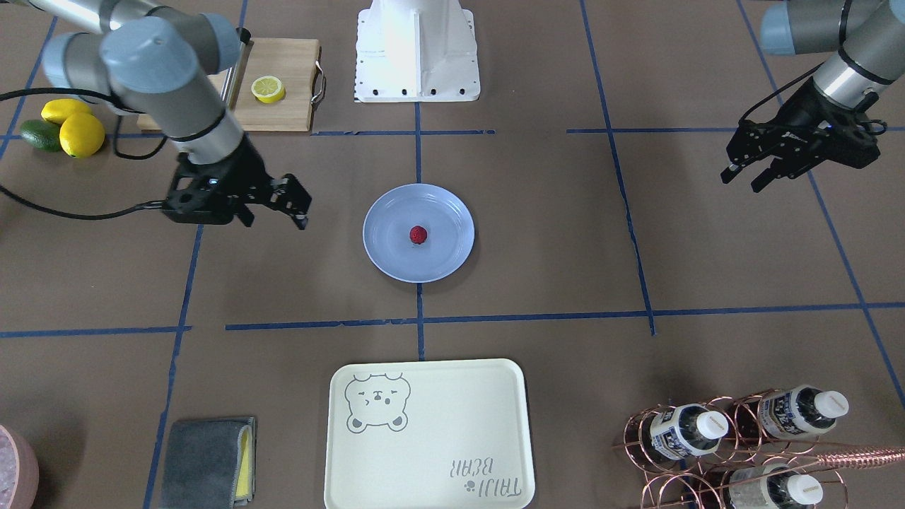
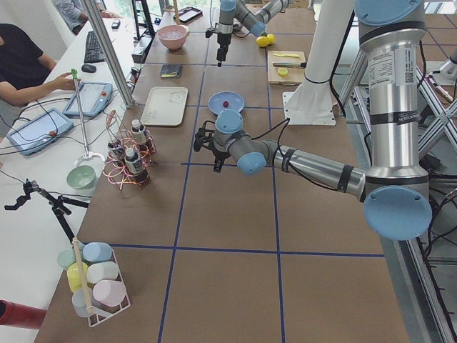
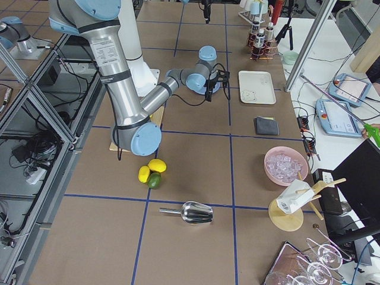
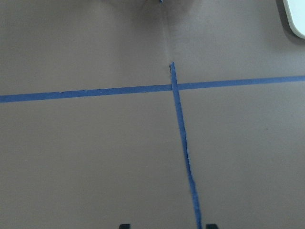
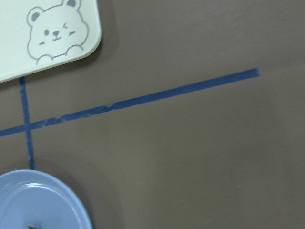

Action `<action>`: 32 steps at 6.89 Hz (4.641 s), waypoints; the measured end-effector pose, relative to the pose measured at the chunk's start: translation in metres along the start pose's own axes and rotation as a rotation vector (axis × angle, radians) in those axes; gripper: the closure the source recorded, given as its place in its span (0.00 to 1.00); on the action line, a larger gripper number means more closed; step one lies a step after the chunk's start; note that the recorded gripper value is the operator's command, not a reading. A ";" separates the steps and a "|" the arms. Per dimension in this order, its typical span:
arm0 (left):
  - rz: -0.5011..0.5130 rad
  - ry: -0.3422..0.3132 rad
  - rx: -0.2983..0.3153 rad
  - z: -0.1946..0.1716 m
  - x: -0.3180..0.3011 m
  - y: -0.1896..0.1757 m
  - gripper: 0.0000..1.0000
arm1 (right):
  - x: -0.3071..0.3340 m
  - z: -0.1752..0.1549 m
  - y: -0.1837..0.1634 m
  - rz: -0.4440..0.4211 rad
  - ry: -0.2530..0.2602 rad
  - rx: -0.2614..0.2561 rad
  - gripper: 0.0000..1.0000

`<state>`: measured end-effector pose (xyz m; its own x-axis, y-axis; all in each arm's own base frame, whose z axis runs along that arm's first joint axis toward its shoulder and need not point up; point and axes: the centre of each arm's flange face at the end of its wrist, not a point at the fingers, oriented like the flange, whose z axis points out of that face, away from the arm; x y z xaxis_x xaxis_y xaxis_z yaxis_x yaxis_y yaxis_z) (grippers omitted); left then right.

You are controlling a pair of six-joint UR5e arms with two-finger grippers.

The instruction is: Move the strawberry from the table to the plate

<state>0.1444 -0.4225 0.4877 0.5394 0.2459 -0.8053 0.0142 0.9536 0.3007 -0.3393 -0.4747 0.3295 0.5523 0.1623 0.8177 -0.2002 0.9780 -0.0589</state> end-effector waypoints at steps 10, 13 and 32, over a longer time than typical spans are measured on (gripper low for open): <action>-0.032 -0.161 -0.144 -0.126 -0.215 0.013 0.00 | 0.379 -0.159 -0.070 -0.282 0.193 -0.111 0.00; -0.070 -0.161 -0.128 -0.129 -0.210 0.011 0.00 | 0.383 -0.157 -0.068 -0.264 0.194 -0.112 0.00; -0.115 -0.227 -0.261 -0.091 -0.228 0.019 0.00 | 0.388 -0.152 -0.063 -0.253 0.170 -0.129 0.00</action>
<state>-0.0551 -0.4446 0.6305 0.7207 0.1171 -0.6833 -0.1138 0.9922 0.0500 0.0109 -0.4531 0.5632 0.7006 -0.0789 0.7092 0.0585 0.9969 0.0531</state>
